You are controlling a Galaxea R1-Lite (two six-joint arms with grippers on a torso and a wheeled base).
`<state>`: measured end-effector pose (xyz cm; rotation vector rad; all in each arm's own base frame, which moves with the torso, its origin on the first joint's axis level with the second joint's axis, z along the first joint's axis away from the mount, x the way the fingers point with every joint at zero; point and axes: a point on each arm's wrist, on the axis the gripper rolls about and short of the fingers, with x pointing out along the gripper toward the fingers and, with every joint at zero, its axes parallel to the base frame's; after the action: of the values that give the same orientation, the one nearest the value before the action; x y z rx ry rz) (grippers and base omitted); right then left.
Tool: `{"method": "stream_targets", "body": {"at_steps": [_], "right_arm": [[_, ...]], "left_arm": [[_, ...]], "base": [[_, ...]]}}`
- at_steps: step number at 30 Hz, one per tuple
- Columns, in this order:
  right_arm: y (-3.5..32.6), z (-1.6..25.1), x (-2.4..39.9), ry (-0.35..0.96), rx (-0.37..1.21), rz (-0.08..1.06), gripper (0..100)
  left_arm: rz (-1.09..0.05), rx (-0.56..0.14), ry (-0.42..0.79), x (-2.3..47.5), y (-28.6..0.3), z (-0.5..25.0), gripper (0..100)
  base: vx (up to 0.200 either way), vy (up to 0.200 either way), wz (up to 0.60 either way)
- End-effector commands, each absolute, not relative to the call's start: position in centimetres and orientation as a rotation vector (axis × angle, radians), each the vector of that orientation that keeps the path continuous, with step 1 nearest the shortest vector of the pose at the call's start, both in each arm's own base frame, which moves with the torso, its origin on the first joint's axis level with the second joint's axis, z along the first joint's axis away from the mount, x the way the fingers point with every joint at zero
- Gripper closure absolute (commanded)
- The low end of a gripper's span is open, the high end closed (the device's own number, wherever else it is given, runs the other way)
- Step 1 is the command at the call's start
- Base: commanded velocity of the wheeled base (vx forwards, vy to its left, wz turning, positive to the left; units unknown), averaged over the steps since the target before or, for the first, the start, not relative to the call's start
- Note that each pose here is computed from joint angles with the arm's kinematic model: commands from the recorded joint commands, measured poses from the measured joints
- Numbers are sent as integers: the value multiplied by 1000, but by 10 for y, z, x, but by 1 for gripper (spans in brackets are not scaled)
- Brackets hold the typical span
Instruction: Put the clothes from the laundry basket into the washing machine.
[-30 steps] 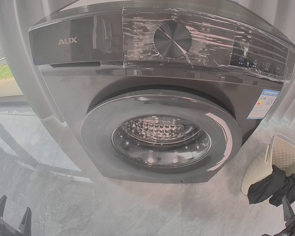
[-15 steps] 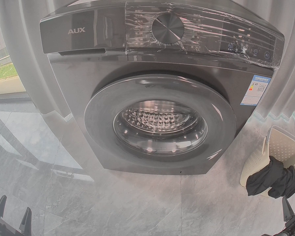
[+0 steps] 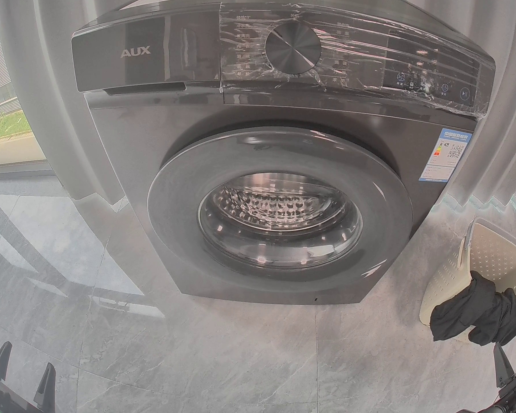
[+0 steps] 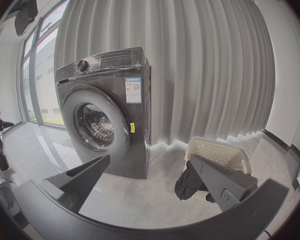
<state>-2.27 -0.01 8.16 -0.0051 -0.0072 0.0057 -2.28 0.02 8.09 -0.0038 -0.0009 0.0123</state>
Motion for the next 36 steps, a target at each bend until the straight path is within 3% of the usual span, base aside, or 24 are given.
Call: {"method": "stream_targets", "body": {"at_steps": [1,6,36], "right_arm": [[0,77,-22,9,-6,8,0],[0,77,-22,9,-6,8,0],[0,76,-22,0,-18,6,0]], "left_arm": [[14,-5,3,-22,0,76,0],[14,-5,3,-22,0,76,0],[11,-2,5,-22,0,76,0]], "base": [[0,0,0],[0,0,-360],[0,0,0]]}}
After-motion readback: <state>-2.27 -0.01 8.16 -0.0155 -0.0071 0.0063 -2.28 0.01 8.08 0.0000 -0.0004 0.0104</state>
